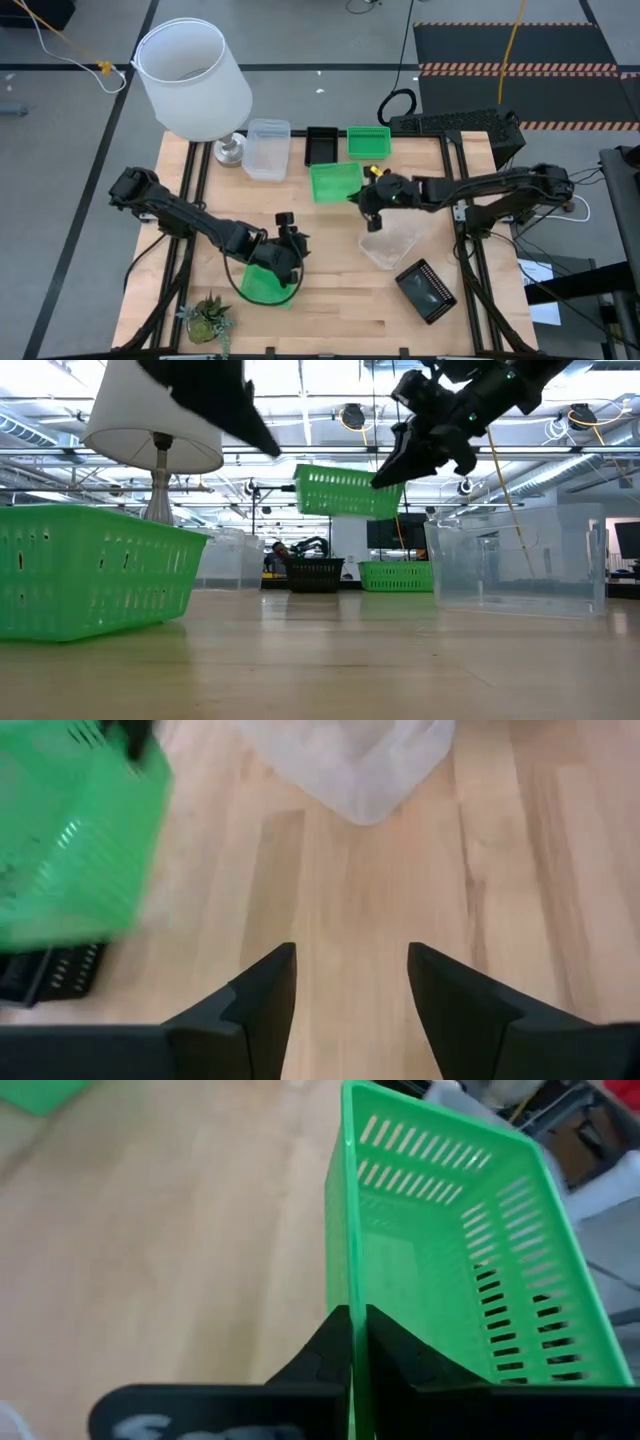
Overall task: Stack baskets by color
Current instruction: Stack the middle green bin on the top green bin
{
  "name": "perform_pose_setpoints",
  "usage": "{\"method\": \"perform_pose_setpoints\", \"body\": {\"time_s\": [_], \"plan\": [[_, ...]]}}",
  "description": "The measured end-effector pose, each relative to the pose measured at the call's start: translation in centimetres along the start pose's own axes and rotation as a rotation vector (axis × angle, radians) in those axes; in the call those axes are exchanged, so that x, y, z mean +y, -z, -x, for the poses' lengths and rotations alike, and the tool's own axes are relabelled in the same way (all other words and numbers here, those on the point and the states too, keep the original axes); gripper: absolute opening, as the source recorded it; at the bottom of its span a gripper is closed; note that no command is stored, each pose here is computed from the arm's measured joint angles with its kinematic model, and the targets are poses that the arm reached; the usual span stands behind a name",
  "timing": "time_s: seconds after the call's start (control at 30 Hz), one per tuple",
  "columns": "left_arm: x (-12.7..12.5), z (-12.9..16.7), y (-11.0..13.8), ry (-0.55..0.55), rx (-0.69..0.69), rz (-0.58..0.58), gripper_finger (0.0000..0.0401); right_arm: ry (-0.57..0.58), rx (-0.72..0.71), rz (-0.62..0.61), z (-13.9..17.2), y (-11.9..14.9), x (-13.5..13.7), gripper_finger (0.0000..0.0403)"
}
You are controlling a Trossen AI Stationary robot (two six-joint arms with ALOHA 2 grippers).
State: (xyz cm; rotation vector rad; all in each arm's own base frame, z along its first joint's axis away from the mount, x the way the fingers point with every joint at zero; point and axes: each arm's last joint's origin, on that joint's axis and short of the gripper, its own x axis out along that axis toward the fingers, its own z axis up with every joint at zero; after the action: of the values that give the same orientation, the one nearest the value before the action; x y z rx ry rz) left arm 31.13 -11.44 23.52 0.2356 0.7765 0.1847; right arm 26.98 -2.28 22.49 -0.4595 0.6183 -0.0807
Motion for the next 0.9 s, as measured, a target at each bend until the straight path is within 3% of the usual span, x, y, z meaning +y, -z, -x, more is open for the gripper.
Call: {"method": "perform_pose_setpoints", "body": {"time_s": [0.4,0.9], "plan": [[0.0,-1.7,2.2,-0.009,-0.033,0.029,0.0195,0.153,-0.02,0.191,4.4,0.9,-4.9,0.0008],[1.0,-2.3,0.9,0.018,-0.134,0.042,0.0195,0.189,-0.019,0.209,6.1,4.1,-9.8,0.0008]]}}
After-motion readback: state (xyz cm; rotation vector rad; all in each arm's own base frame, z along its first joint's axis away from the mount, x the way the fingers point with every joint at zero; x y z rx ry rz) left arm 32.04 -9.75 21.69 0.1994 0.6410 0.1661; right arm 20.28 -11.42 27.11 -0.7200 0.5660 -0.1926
